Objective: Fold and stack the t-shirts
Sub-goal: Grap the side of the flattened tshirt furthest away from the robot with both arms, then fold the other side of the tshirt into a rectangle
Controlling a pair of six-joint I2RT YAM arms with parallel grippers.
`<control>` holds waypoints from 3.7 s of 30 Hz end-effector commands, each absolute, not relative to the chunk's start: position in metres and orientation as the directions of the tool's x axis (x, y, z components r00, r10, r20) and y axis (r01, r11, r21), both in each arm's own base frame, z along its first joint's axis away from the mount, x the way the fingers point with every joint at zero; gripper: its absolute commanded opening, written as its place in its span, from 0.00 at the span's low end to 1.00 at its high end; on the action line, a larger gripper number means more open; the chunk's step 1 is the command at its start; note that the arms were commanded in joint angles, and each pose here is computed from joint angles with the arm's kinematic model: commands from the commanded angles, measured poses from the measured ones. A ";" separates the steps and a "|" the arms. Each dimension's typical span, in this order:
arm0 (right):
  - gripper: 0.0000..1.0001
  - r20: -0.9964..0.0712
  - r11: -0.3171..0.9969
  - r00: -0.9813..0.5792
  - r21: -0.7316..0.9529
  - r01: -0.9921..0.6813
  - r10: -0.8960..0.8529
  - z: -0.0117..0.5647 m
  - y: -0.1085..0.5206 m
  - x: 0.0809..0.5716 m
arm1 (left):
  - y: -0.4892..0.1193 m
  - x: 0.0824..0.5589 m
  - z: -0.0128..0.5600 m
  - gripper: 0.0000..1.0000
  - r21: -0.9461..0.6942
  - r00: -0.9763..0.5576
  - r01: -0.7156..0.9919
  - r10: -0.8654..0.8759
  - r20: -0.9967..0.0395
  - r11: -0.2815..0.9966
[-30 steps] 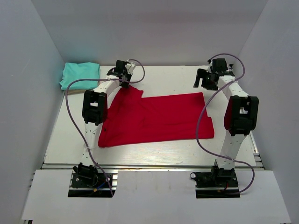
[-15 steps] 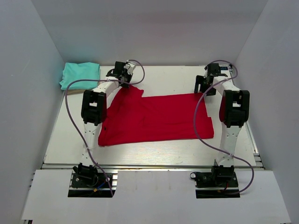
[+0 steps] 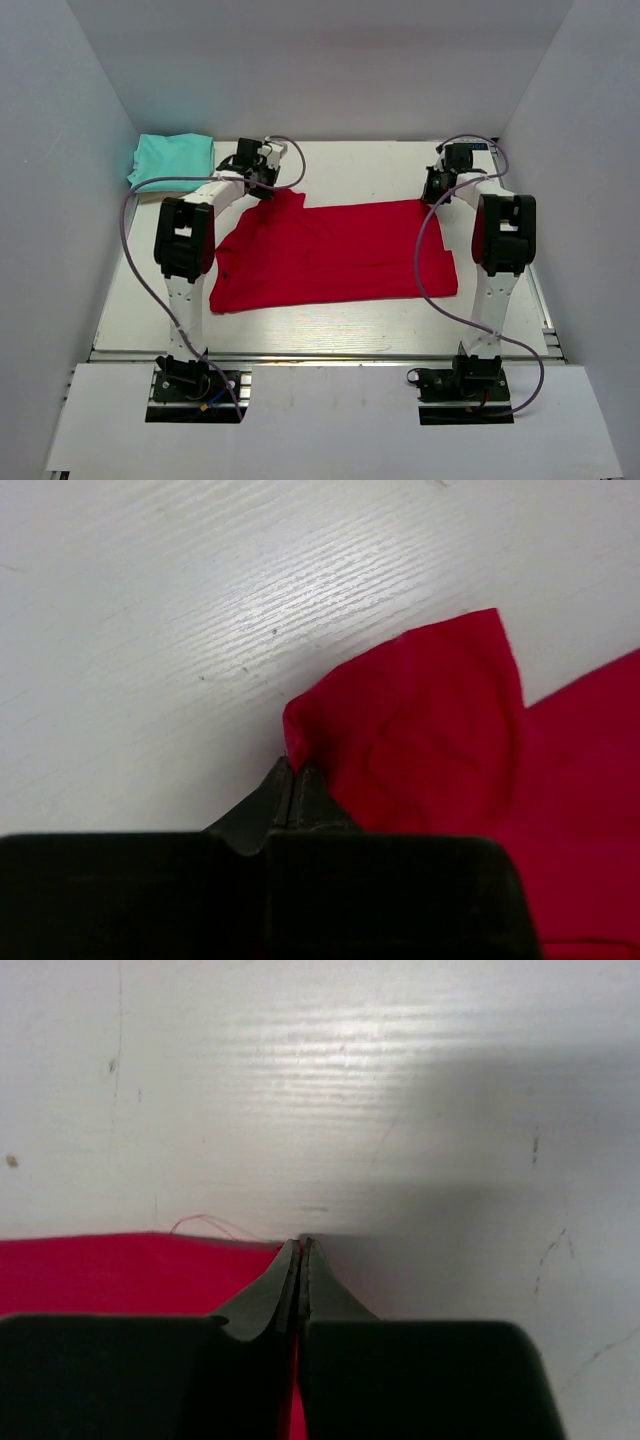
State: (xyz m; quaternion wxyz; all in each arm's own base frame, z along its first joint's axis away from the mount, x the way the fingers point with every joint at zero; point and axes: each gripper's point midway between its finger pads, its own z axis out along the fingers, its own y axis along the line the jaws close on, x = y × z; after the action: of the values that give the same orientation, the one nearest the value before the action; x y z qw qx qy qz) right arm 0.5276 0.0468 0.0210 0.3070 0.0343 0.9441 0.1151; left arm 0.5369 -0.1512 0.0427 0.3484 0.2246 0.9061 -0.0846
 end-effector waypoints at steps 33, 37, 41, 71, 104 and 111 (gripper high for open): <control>0.00 -0.680 0.973 -0.725 0.222 -0.065 0.107 0.096 0.045 0.438 | -0.138 0.247 0.105 0.00 -0.436 -0.808 0.163 -0.134 -0.573 0.885; 0.00 -0.674 0.978 -0.731 0.205 -0.049 0.104 0.097 0.041 0.433 | -0.139 0.244 0.106 0.00 -0.441 -0.818 0.162 -0.130 -0.561 0.883; 0.00 -0.677 0.982 -0.728 0.187 -0.028 0.108 0.104 0.036 0.428 | -0.127 0.237 0.109 0.00 -0.407 -0.830 0.100 -0.149 -0.538 0.908; 0.90 -0.624 0.935 -0.711 0.098 0.340 0.324 0.071 -0.017 0.348 | -0.093 0.199 0.080 0.71 -0.256 -0.912 -0.174 -0.254 -0.323 0.951; 0.90 -0.453 0.932 -0.880 0.360 -0.035 0.142 0.039 0.096 0.344 | -0.233 0.273 0.076 1.00 -0.590 -0.873 0.393 0.086 -0.479 0.706; 0.90 -0.425 0.939 -0.882 0.341 0.050 0.202 0.029 0.086 0.347 | -0.253 0.233 0.066 1.00 -0.636 -0.879 0.460 0.217 -0.425 0.619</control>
State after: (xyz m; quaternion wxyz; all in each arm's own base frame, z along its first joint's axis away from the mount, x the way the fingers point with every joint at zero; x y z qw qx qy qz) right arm 0.3489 0.0977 0.0381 0.2432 0.0351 0.9510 0.1880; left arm 0.2448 -0.2394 0.0525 0.1625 0.1492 0.9088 -0.3543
